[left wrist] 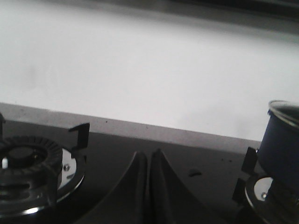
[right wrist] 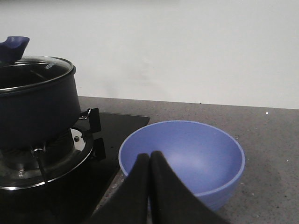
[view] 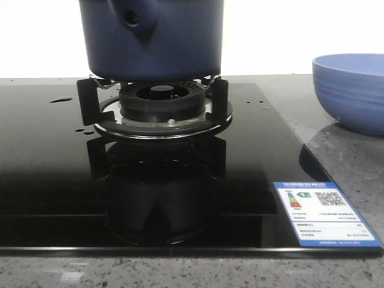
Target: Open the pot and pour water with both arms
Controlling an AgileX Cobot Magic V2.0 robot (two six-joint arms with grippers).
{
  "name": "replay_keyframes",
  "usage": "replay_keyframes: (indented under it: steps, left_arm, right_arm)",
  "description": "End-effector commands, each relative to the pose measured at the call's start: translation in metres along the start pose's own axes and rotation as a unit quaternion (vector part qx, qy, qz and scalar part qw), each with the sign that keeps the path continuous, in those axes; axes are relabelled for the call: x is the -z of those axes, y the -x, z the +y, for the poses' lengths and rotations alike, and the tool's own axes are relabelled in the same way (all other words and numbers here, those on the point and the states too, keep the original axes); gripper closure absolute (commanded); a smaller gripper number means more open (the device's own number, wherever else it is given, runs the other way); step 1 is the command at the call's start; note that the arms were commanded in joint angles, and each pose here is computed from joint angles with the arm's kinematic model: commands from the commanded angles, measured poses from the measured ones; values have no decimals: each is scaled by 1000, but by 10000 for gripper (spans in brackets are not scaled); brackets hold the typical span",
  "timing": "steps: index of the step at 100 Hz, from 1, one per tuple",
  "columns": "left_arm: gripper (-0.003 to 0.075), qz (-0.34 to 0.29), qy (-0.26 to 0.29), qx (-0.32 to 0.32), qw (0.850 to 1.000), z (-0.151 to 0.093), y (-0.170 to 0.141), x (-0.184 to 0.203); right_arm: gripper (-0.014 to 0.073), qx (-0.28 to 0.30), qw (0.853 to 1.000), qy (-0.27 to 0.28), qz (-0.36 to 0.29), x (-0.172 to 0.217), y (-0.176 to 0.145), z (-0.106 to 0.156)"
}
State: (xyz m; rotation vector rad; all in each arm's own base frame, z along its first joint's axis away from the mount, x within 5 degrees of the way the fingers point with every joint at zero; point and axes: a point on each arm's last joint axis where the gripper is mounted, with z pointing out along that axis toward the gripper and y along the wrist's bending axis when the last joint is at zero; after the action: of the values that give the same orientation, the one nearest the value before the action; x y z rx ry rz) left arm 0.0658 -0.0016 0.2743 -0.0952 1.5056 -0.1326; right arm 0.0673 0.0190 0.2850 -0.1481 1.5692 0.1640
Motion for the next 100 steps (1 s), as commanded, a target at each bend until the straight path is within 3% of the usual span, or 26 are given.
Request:
replay_keyframes:
  steps: [1,37,100]
  left_arm:
    - [739,-39,-1,11,999,1,-2,0]
    - [739,-31,-6,9,999,10,-65,16]
    - [739,-13,-3,9,1000,10,-69,15]
  right_arm:
    - [646,-4,1000,-17,-24,0,11,-3]
    - [646,-4,1000,-17,-24,0,11,-3]
    - [646,-4,1000,-16,-23,0,11,-3]
